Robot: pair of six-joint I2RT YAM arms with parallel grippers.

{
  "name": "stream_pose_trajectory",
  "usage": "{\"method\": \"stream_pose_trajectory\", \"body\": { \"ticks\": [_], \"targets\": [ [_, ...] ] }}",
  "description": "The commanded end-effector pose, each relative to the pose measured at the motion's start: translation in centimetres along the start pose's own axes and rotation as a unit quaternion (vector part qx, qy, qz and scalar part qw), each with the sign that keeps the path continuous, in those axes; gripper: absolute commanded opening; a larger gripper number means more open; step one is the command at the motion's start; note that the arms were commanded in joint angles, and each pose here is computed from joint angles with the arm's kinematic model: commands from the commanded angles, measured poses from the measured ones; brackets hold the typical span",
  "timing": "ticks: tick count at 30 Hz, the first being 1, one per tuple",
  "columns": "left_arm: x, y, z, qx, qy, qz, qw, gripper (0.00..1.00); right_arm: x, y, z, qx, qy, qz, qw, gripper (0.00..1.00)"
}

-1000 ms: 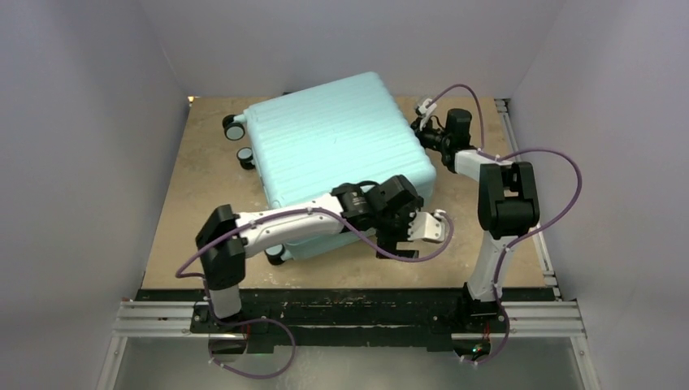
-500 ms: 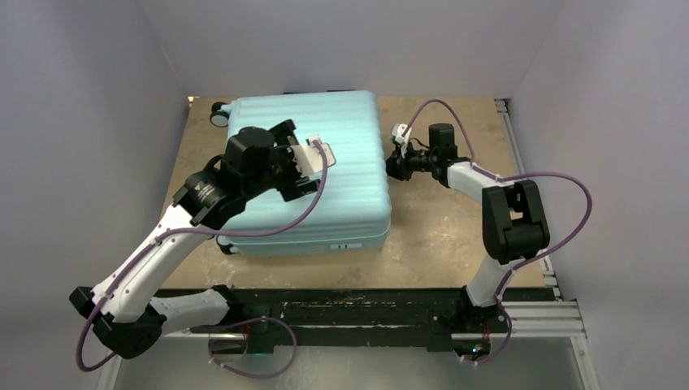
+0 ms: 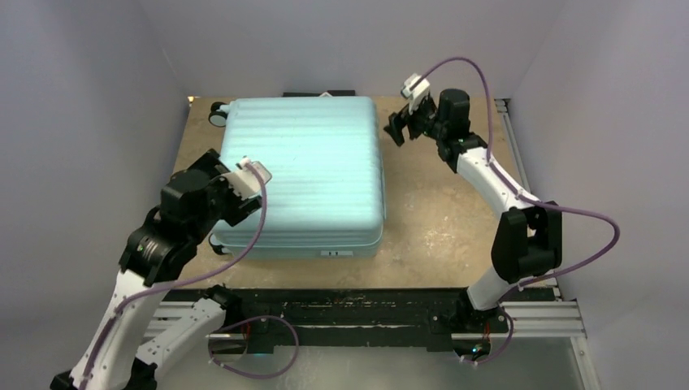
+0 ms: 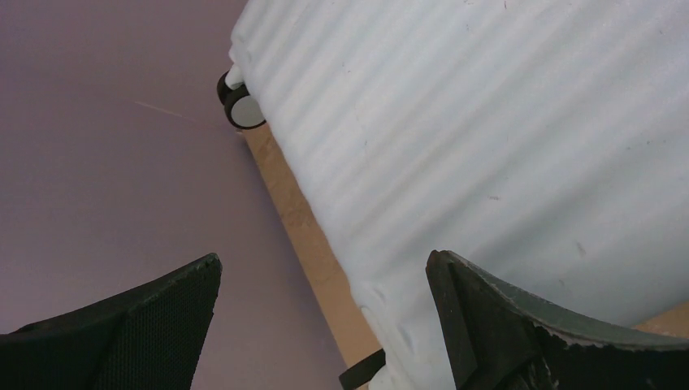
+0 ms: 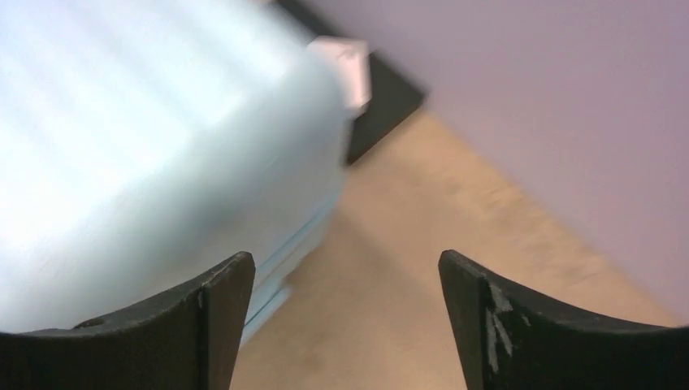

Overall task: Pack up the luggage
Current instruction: Zip the luggage at the center of the board.

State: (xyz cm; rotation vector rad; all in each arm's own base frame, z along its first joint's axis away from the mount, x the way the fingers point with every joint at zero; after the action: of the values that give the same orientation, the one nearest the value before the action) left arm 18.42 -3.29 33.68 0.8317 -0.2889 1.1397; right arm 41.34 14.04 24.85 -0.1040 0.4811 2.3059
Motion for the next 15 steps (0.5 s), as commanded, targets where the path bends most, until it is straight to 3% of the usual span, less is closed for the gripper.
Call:
{"method": "stream_pose_trajectory", "body": {
  "ticks": [1, 2, 8, 12, 15],
  "targets": [
    [-0.7, 1.9, -1.9, -0.009, 0.019, -0.016, 1.000, 0.99, -6.6, -0.8, 5.7, -0.071, -0.019, -0.146, 0.987, 0.95],
    [-1.1, 2.0, -2.5, -0.009, 0.019, -0.019, 1.000, 0.99, -7.2, -1.6, 6.0, -0.075, -0.019, -0.147, 0.986, 0.98],
    [-2.8, 0.5, -6.9, 0.062, 0.007, -0.014, 0.998, 0.99, -9.5, -8.3, 4.1, -0.077, -0.023, -0.117, 0.990, 0.99],
    [-3.4, -0.2, -9.0, 0.095, 0.010, 0.001, 0.995, 0.99, -9.4, -12.1, 2.5, -0.082, -0.015, -0.052, 0.995, 0.99],
    [-2.4, -1.2, -9.7, 0.111, 0.029, 0.067, 0.991, 0.99, -7.2, -13.9, 1.3, -0.097, -0.016, 0.043, 0.994, 0.99]
  ]
}}
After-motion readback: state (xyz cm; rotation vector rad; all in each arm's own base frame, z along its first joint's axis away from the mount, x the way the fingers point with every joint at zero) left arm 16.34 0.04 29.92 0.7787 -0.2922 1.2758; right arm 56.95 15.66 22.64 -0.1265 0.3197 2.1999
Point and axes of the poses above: each gripper's point midway between its finger pads, its own y axis back along the fingers, its own x axis along the line the jaws close on, z = x × y, the point moved 6 cm from there along y, back along the fingers, and after that the axes turned 4 degrees about y, right-handed, at the moved point
